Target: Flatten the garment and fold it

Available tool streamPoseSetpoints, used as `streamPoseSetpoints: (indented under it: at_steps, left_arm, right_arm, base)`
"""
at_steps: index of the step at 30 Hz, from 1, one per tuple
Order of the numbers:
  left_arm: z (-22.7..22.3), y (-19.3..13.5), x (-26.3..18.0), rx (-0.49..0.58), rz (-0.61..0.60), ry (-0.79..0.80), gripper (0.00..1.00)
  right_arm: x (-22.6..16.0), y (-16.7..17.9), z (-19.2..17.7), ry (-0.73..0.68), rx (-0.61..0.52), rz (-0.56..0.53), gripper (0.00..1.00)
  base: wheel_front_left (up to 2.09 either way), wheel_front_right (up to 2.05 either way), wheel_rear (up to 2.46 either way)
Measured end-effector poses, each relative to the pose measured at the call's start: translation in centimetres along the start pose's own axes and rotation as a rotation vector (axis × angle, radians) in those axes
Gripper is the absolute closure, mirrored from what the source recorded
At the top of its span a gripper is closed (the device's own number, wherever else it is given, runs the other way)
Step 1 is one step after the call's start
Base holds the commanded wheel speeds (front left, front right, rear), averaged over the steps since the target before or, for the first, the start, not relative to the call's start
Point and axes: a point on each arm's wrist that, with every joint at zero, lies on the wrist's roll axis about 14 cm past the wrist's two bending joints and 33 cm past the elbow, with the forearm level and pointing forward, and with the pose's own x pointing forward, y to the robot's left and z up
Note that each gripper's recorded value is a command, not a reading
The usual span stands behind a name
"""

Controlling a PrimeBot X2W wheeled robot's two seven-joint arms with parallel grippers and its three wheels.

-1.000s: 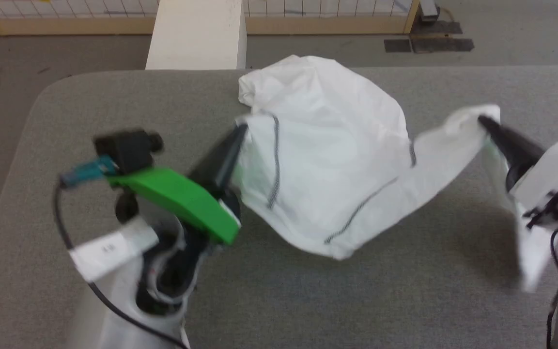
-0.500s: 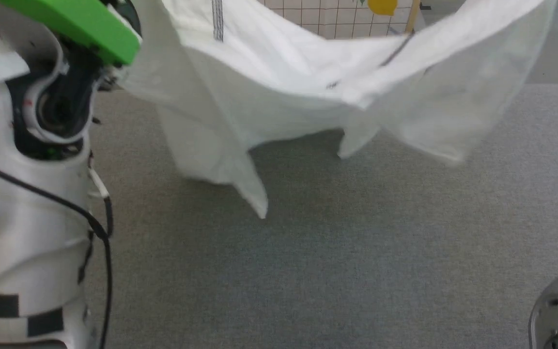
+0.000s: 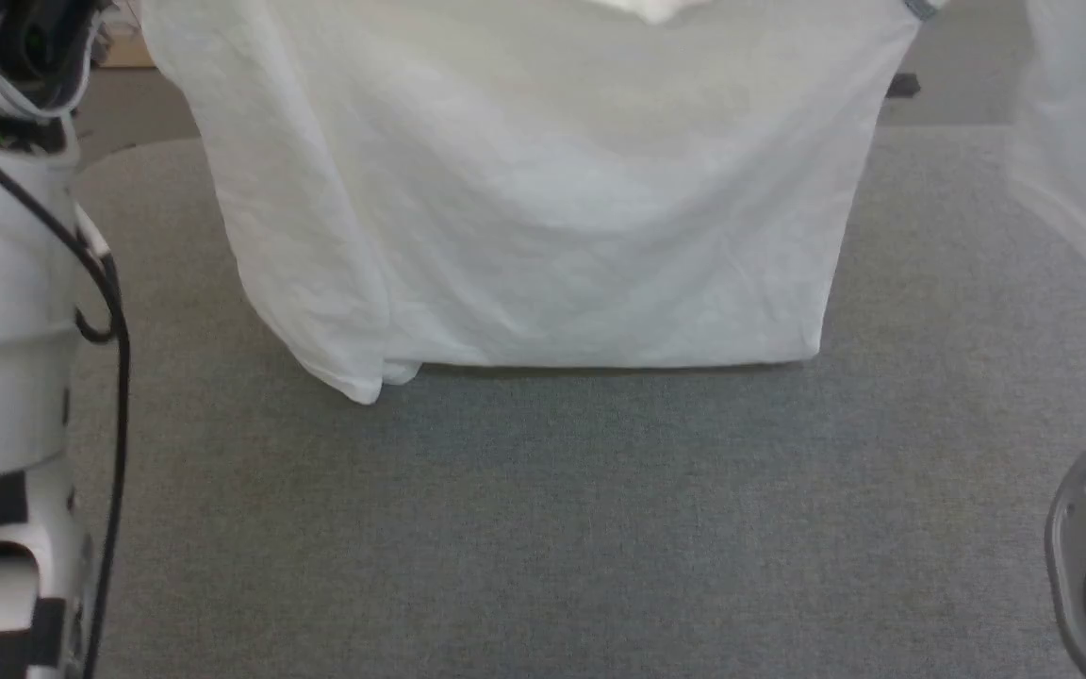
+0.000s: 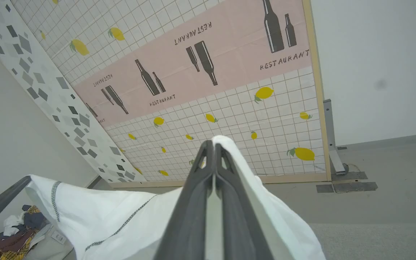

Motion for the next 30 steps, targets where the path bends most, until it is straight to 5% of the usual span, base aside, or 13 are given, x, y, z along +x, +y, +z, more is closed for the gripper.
streamPoseSetpoints:
  at_steps: [9, 19, 30]
  left_arm:
    - [0.8, 2.6, 6.0, 0.17, 0.095, 0.001, 1.0]
    - [2.1, 3.8, 12.6, 0.341, 0.135, -0.169, 1.0]
    - [-9.1, 6.1, 17.7, 0.376, 0.103, -0.043, 1.0]
  right_arm:
    - [6.1, -1.5, 2.1, -0.098, -0.032, -0.057, 1.0]
    - [12.4, -3.3, 4.6, -0.301, -0.053, -0.088, 1.0]
    - [17.3, -8.7, -2.9, -0.21, -0.026, -0.162, 1.0]
  base:
    - [0.0, 0.0, 0.0]
    - [0.0, 0.0, 0.0]
    - [0.0, 0.0, 0.0]
